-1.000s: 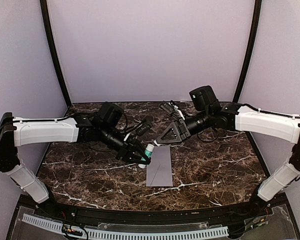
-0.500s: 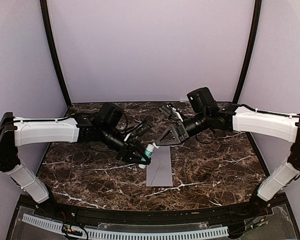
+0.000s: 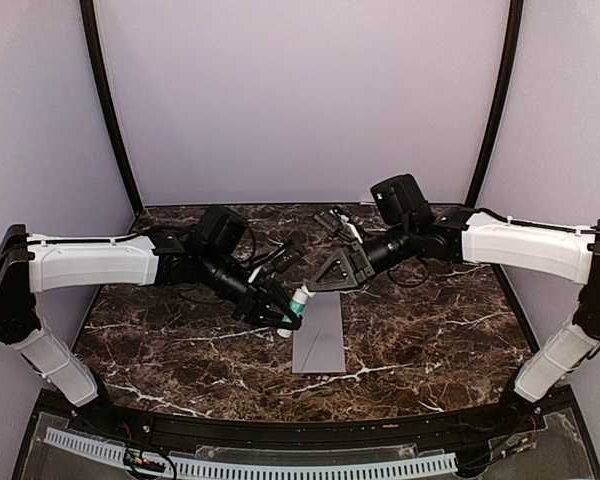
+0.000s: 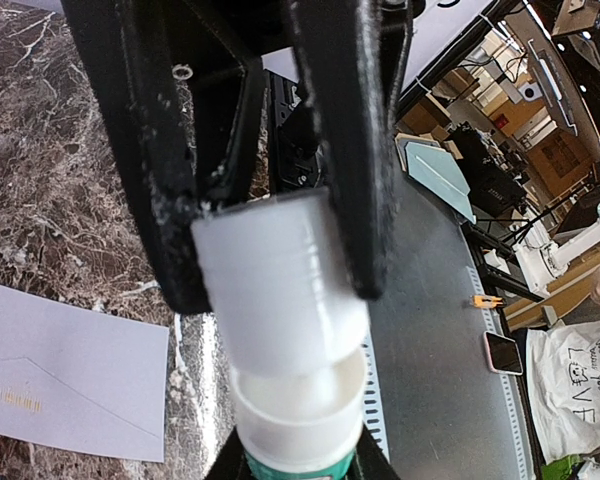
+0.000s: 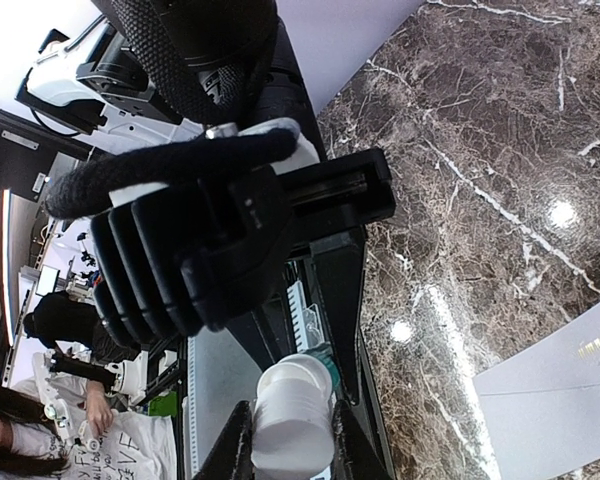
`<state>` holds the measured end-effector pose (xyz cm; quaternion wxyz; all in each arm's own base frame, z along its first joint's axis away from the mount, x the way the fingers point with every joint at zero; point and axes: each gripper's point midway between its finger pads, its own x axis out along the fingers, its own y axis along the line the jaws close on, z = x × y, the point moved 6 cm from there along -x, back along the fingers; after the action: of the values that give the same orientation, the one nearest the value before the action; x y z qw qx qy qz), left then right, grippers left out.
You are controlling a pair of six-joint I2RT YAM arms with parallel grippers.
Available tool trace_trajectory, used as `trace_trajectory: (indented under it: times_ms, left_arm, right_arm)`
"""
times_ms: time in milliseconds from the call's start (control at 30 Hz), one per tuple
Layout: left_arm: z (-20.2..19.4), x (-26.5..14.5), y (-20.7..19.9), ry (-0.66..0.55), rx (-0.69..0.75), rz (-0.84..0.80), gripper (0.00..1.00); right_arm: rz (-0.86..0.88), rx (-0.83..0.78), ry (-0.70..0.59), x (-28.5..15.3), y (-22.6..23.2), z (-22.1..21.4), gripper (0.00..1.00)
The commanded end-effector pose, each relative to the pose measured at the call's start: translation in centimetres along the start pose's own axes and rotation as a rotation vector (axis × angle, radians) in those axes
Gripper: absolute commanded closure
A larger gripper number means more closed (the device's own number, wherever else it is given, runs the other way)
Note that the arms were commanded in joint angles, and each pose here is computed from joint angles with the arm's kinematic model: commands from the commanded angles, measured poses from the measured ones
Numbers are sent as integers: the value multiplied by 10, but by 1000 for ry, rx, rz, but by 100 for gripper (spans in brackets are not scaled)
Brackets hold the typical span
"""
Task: Place the letter into the envelope and seal it
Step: Close the solid glue cap on the solid glue.
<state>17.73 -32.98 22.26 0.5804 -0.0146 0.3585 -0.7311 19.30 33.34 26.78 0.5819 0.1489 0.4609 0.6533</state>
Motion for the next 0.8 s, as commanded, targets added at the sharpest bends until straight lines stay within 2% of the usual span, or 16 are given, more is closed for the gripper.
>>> trace_trajectory:
  times_ms: [0,767]
  left_arm:
    - [6,0,-7,-4,18,-29,100]
    - [0,7,-1,28,-33,-71,100]
  right_arm:
    - [39,-56,-6,5,13,9,94]
    - [-34,-48,153,34,5,-10,97]
